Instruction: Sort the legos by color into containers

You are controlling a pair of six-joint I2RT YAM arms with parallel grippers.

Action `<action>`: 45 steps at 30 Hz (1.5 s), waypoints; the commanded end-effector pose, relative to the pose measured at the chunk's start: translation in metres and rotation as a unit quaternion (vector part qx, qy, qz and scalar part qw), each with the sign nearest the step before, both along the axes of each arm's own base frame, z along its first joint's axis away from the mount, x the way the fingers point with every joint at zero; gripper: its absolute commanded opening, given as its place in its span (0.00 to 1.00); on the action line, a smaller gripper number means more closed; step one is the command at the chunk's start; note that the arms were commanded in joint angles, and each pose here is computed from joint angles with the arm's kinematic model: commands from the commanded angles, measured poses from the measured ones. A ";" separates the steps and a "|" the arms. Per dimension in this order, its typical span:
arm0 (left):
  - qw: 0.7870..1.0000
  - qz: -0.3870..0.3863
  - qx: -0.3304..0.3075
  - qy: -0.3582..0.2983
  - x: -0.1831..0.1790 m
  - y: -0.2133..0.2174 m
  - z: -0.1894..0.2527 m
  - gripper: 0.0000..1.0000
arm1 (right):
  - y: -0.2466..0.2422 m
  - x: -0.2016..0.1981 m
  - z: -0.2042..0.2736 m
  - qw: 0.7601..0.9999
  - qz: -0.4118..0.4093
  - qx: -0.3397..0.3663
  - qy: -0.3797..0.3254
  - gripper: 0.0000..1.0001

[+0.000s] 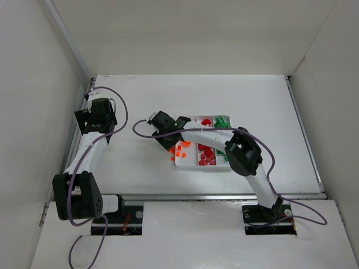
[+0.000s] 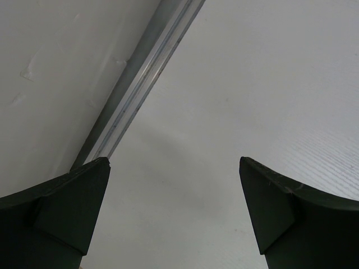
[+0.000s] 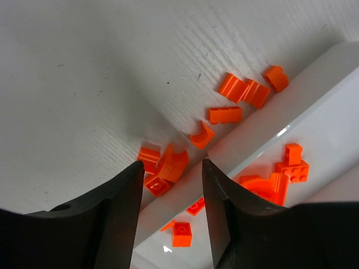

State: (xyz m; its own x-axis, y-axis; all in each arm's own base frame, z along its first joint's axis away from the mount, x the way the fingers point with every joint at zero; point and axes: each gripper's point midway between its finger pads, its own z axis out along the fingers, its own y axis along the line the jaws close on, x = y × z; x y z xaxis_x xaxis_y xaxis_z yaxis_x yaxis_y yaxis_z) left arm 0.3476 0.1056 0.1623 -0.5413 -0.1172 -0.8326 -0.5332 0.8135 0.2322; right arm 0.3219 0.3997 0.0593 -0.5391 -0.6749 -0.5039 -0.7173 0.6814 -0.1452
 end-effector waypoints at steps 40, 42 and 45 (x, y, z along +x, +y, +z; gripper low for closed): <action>1.000 -0.008 -0.004 -0.014 0.002 -0.002 0.004 1.00 | 0.015 -0.014 0.008 0.998 -0.027 0.054 0.031 0.00; 1.000 -0.008 -0.004 -0.014 0.002 -0.002 0.004 1.00 | 0.018 -0.017 0.037 0.995 -0.018 0.097 0.015 0.00; 1.000 -0.008 -0.004 -0.014 0.002 -0.002 0.004 1.00 | 0.010 0.002 0.082 0.978 -0.057 0.198 -0.011 0.00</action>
